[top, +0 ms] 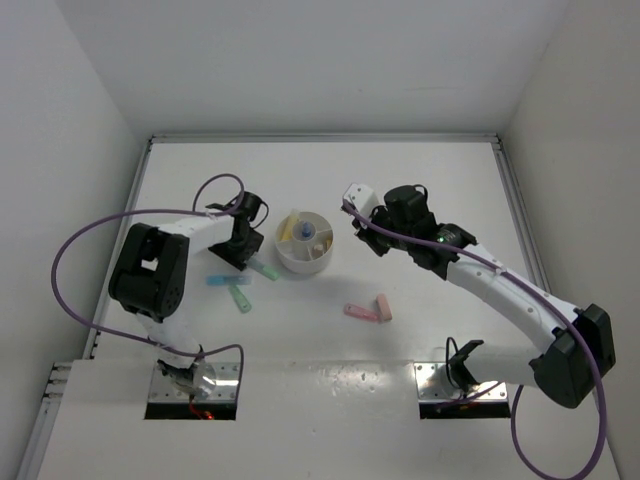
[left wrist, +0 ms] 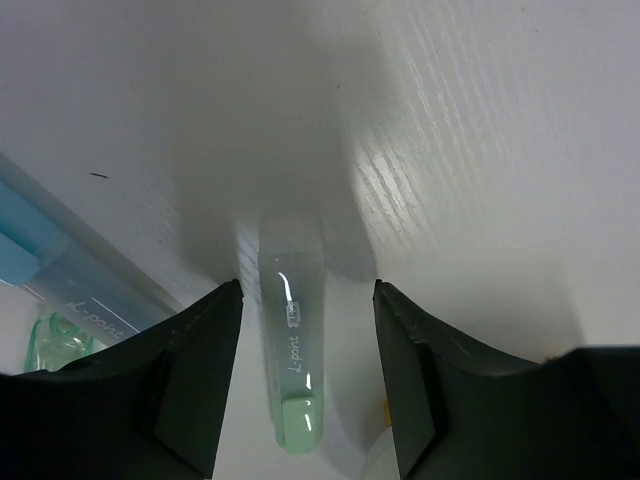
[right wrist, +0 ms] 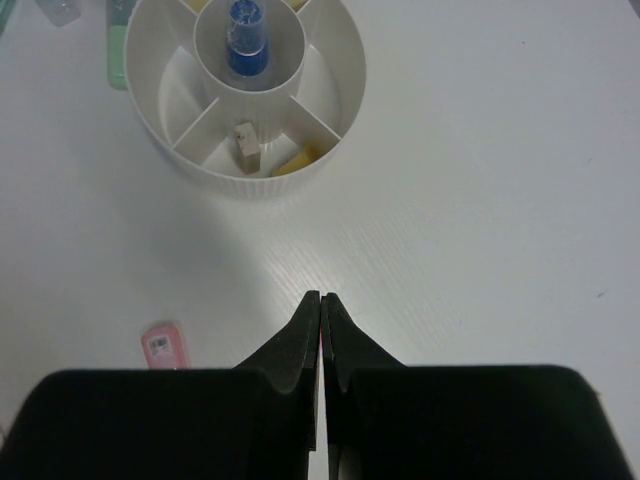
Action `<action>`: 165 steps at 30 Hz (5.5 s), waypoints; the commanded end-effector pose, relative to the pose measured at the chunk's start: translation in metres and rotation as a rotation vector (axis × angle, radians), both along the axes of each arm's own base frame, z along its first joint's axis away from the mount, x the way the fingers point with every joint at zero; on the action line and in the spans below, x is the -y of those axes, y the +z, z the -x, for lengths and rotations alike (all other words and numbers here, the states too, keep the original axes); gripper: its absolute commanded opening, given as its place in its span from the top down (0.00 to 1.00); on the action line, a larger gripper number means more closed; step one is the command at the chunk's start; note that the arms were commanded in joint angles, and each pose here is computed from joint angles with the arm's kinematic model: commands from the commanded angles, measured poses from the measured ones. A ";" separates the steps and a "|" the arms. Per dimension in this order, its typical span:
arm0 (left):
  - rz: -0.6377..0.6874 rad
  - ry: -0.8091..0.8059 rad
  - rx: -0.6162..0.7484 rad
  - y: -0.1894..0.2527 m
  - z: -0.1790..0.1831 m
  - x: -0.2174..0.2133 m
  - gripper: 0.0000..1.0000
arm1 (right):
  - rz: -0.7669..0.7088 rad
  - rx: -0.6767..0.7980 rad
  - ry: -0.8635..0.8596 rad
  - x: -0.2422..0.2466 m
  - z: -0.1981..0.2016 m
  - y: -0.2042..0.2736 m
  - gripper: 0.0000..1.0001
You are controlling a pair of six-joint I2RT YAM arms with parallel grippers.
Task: Sort the stationery into containers
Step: Pick up the pen from the center of the board, then place the pen in the storage box, then pick up the pen from the center of the board.
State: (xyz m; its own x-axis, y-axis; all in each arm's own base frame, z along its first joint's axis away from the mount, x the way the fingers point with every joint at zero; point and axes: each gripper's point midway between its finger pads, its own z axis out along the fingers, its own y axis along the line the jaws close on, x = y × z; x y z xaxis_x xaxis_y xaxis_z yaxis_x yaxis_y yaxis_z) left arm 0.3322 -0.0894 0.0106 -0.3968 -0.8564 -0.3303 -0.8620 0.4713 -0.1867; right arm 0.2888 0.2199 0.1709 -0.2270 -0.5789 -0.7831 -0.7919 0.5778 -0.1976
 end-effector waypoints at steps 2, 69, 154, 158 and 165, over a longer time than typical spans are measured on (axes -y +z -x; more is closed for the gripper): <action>0.033 -0.003 -0.027 -0.010 0.000 0.004 0.39 | -0.028 0.035 0.013 -0.002 -0.001 0.011 1.00; -0.254 -1.161 1.147 0.212 -0.087 0.106 1.00 | -0.025 0.024 0.034 -0.002 0.004 0.006 1.00; 0.004 0.349 0.323 0.086 0.092 -0.052 0.38 | -0.060 0.035 0.067 -0.005 0.012 0.017 1.00; -0.021 0.355 0.220 0.069 0.080 -0.060 0.36 | -0.064 0.032 0.074 -0.006 0.013 0.018 1.00; -0.033 0.365 0.129 0.051 0.047 -0.066 0.33 | -0.079 0.055 0.075 -0.005 0.015 0.027 1.00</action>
State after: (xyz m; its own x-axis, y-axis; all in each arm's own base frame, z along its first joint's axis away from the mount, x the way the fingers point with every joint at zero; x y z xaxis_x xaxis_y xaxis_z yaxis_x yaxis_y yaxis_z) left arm 0.2673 -0.0228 0.0586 -0.0222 -0.9097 -0.4147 -0.9483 0.1506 -0.2795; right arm 0.2749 0.2224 0.1818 -0.1898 -0.5567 -0.8087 -0.8197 0.5432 -0.1815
